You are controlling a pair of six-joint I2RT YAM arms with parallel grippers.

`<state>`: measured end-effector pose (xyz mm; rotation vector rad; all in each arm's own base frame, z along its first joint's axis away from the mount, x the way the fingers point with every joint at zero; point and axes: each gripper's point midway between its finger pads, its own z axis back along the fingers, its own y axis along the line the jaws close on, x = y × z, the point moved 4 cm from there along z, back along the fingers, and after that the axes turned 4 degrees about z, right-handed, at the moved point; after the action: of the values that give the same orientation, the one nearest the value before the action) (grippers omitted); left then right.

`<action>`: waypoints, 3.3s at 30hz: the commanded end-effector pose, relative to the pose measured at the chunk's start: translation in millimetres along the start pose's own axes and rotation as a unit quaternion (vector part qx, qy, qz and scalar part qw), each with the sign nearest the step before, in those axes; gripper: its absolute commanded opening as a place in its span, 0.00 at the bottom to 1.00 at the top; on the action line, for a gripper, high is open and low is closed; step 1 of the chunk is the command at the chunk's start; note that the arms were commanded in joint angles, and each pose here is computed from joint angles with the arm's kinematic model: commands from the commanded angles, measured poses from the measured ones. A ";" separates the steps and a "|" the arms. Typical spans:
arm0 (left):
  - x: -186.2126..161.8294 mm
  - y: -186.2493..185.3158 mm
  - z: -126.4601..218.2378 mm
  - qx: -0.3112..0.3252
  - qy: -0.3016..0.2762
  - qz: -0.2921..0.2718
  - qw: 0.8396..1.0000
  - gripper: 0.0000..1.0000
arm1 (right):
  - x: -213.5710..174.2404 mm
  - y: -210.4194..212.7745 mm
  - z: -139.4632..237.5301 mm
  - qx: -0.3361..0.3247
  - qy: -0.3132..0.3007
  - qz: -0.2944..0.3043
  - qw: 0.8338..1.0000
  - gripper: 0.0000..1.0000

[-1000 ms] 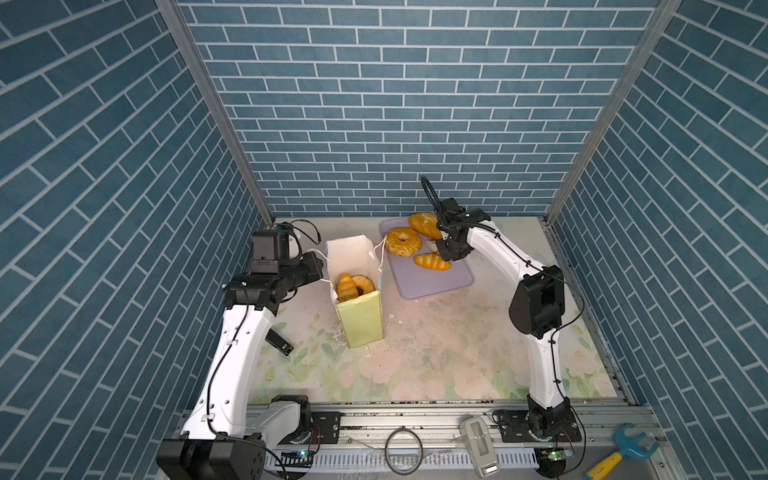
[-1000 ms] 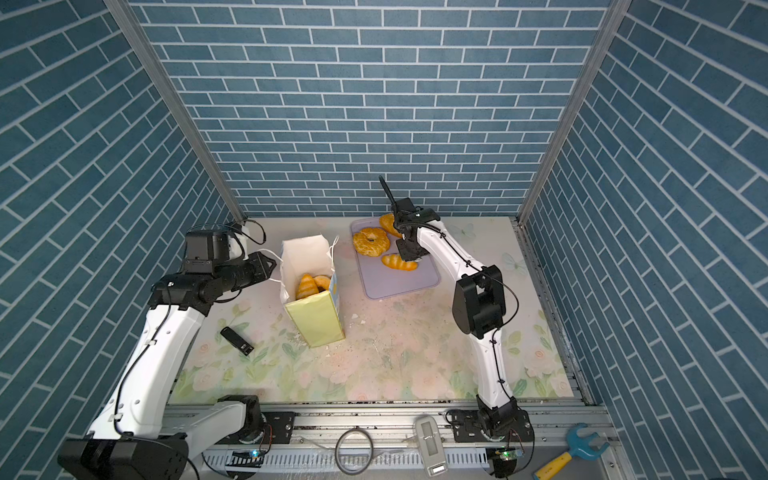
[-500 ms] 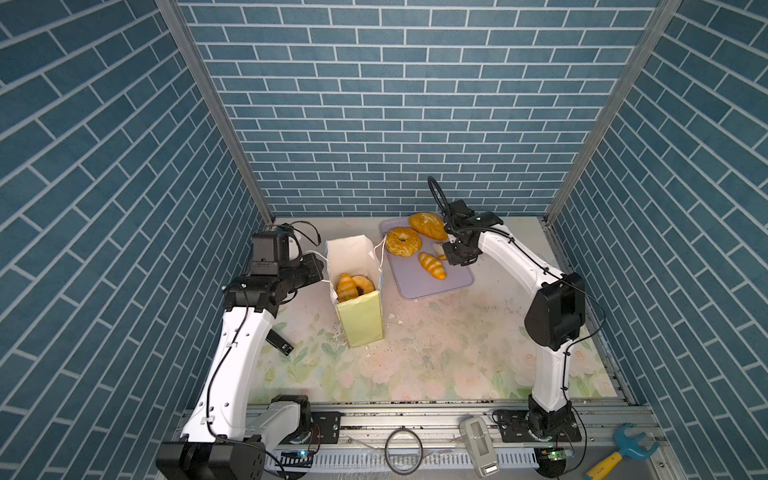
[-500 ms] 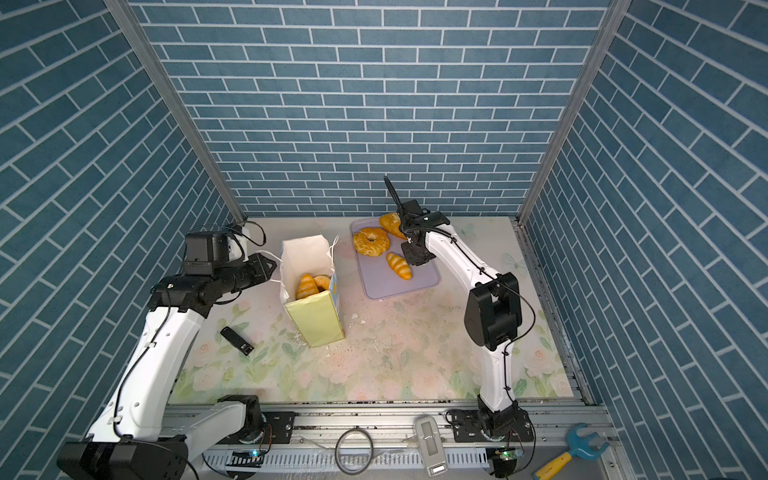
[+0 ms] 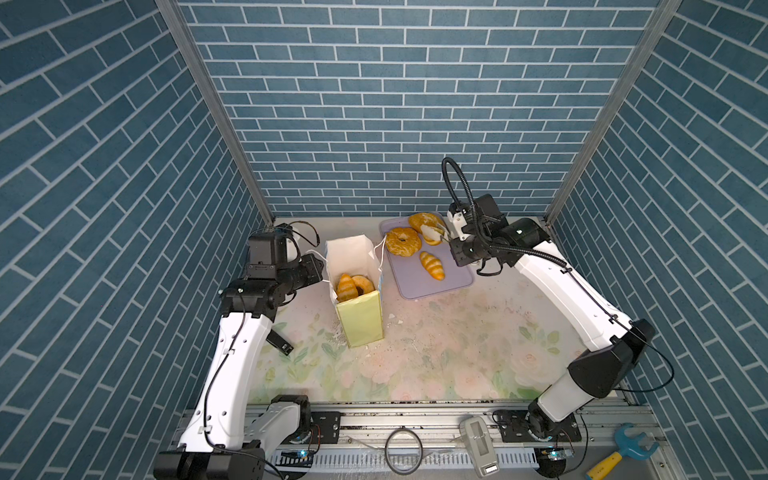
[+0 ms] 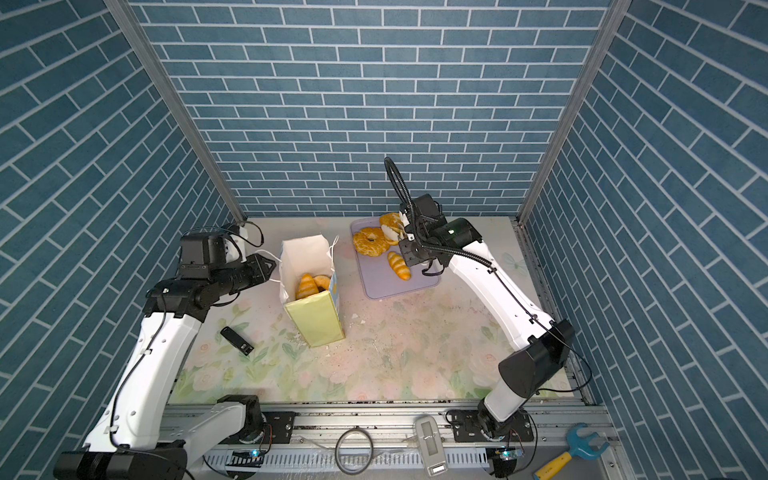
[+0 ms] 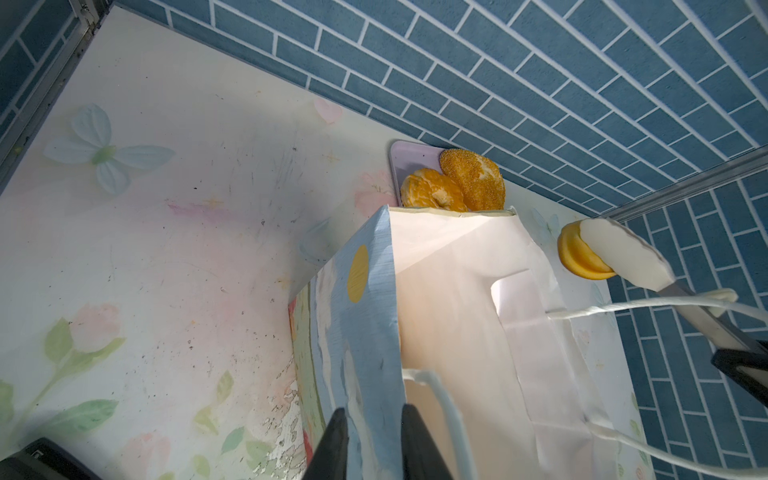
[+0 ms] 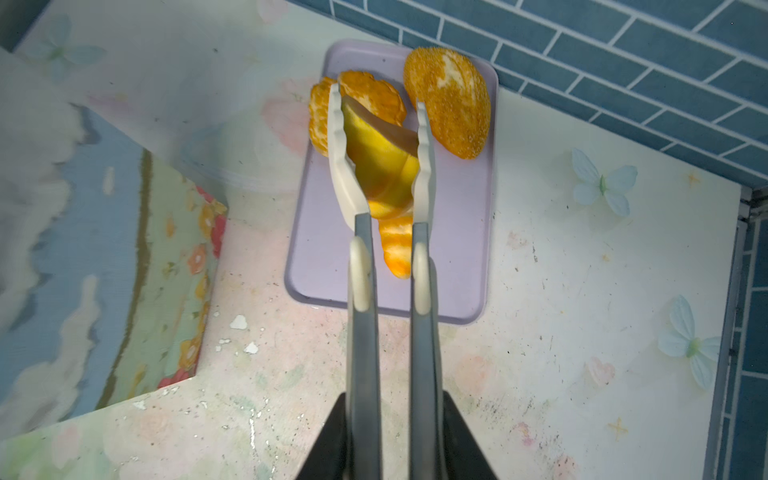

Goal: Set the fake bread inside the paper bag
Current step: 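Carry the yellow bun over the bag and release it inside, then move the open tongs back to the tray over the striped bun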

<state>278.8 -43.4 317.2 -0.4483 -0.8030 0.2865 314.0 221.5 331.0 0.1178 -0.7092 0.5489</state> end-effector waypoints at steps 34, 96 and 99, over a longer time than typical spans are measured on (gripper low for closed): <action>-6.1 -5.1 17.5 -0.015 -0.017 0.000 1.000 0.19 | 36.7 169.9 90.6 0.137 -0.086 0.293 0.942 0.26; 2.0 -5.2 15.8 -0.001 -0.015 -0.001 1.000 0.19 | -39.5 -53.5 -75.9 0.007 0.074 -0.048 0.996 0.49; 4.1 -5.3 13.6 0.001 -0.013 -0.002 1.000 0.19 | -40.5 -52.9 -95.0 0.011 0.097 -0.037 0.995 0.49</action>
<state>270.5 -43.8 324.3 -0.4559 -0.8191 0.2938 357.4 175.7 233.8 0.0767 -0.4755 0.4877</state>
